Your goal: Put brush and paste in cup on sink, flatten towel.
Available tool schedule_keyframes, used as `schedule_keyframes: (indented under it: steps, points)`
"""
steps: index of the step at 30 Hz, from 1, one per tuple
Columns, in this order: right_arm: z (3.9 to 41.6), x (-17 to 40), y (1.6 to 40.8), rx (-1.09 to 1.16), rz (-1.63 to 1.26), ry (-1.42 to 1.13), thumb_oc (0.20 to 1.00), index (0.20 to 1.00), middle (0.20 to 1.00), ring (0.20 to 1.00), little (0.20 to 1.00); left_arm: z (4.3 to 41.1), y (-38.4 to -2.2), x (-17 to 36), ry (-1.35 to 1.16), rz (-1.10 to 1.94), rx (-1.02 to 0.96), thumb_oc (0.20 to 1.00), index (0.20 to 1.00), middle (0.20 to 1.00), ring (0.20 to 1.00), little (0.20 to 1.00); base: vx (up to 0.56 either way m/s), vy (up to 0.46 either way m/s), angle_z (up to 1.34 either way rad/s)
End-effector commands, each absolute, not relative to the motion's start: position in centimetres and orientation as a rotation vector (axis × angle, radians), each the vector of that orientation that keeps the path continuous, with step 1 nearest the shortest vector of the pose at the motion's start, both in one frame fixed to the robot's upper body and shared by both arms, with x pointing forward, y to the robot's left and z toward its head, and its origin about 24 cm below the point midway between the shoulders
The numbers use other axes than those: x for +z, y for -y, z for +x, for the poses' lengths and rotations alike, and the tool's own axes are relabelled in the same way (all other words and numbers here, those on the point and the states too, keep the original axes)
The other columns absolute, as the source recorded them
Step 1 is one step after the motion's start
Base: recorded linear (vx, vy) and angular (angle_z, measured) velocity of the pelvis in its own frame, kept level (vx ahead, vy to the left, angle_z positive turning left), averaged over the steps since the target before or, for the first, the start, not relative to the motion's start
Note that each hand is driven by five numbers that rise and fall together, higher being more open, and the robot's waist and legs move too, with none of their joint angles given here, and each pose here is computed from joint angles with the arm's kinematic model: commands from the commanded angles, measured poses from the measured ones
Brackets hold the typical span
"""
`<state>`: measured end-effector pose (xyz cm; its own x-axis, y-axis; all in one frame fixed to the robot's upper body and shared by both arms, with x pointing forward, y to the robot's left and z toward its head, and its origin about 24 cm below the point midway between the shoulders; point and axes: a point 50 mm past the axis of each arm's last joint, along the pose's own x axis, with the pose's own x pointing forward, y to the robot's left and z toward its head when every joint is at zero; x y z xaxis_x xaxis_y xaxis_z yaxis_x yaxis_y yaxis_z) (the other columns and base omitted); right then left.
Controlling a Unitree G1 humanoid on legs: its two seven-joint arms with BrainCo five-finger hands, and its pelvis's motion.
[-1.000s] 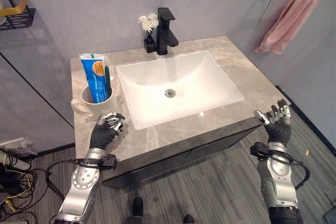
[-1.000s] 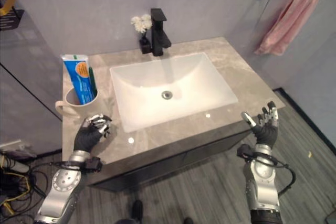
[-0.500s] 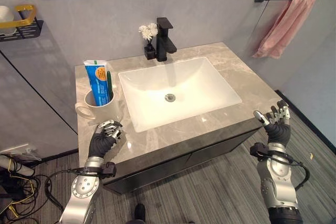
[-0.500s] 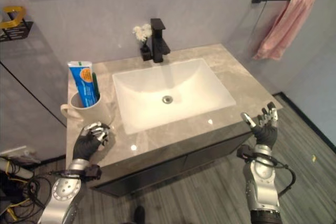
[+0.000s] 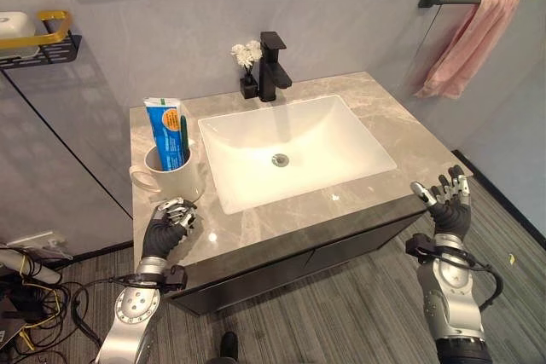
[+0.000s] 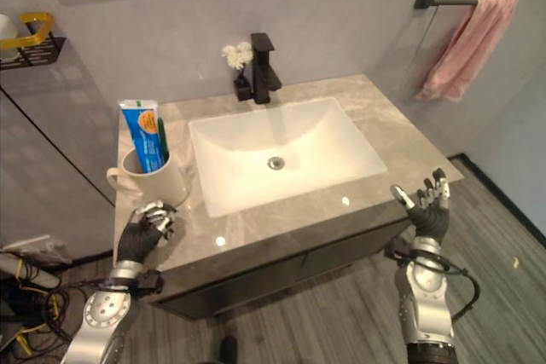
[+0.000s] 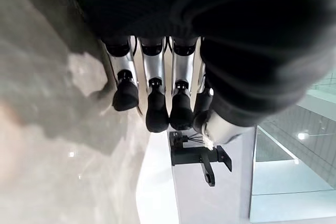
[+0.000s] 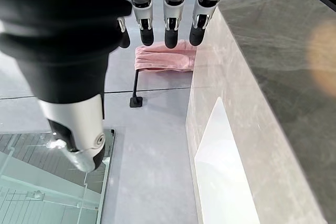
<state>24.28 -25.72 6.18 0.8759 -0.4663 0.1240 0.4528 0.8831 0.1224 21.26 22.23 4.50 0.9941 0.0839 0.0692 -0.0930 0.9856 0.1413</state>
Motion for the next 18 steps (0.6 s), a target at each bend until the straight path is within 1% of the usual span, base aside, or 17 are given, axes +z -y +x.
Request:
schedule_keyframes:
  steps: [1, 9, 18]
  points:
    - [24.8, 8.2, 26.3, -0.495, 0.096, 0.259, 1.000, 1.000, 1.000, 1.000, 1.000, 22.5, -23.9, 6.8, 0.173, 0.209, 0.169, 0.200, 0.200, 0.200, 0.200, 0.200, 0.00, 0.000, 0.00]
    - [24.9, 8.2, 26.1, -0.483, 0.094, 0.252, 1.000, 1.000, 1.000, 1.000, 1.000, 23.7, -24.8, 6.9, 0.174, 0.238, 0.225, 0.200, 0.200, 0.200, 0.200, 0.200, 0.00, 0.000, 0.00]
    - [25.0, 8.2, 26.2, -0.477, 0.095, 0.251, 1.000, 1.000, 1.000, 1.000, 1.000, 24.6, -24.8, 6.8, 0.163, 0.236, 0.211, 0.200, 0.200, 0.200, 0.200, 0.200, 0.00, 0.000, 0.00]
